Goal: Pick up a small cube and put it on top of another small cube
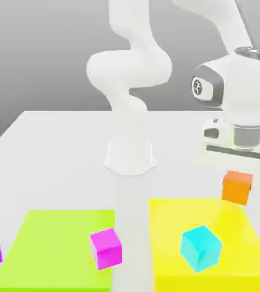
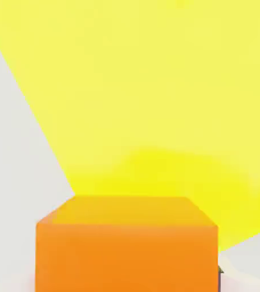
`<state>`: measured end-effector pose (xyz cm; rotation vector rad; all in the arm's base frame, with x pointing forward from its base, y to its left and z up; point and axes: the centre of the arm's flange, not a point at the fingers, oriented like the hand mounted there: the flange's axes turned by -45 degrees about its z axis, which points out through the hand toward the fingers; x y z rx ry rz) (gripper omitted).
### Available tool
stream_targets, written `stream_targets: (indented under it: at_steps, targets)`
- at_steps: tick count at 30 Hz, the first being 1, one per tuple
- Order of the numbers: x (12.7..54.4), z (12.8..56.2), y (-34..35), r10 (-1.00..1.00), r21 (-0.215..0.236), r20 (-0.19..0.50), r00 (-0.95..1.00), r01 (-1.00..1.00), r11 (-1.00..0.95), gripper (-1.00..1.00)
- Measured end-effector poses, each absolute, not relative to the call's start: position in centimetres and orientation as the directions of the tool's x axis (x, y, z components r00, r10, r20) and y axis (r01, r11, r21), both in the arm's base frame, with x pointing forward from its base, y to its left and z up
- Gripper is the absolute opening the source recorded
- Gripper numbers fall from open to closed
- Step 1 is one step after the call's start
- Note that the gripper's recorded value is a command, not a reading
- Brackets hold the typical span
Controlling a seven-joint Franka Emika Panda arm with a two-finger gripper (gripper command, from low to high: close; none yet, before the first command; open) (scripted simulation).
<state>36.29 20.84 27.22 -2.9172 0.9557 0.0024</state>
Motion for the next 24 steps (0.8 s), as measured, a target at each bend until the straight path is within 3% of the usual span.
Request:
stream_targets:
  at_steps: [8, 15, 20, 21, 24]
  targets:
    - [42.9, 30.1, 9.7, -0.871, -0.053, -0.033, 0.490, -0.871, -0.488, -1.00]
    - [45.4, 30.9, -3.7, -0.995, -0.010, -0.008, 0.101, -0.995, -0.101, -1.00]
    - [45.6, 26.1, -5.2, -0.999, -0.001, 0.004, 0.054, -0.999, -0.054, -1.00]
    - [45.6, 25.0, -5.0, -0.998, -0.002, 0.002, 0.058, -0.998, -0.058, 1.00]
    - [45.6, 25.0, -5.0, -0.998, -0.002, 0.002, 0.058, -0.998, -0.058, 1.00]
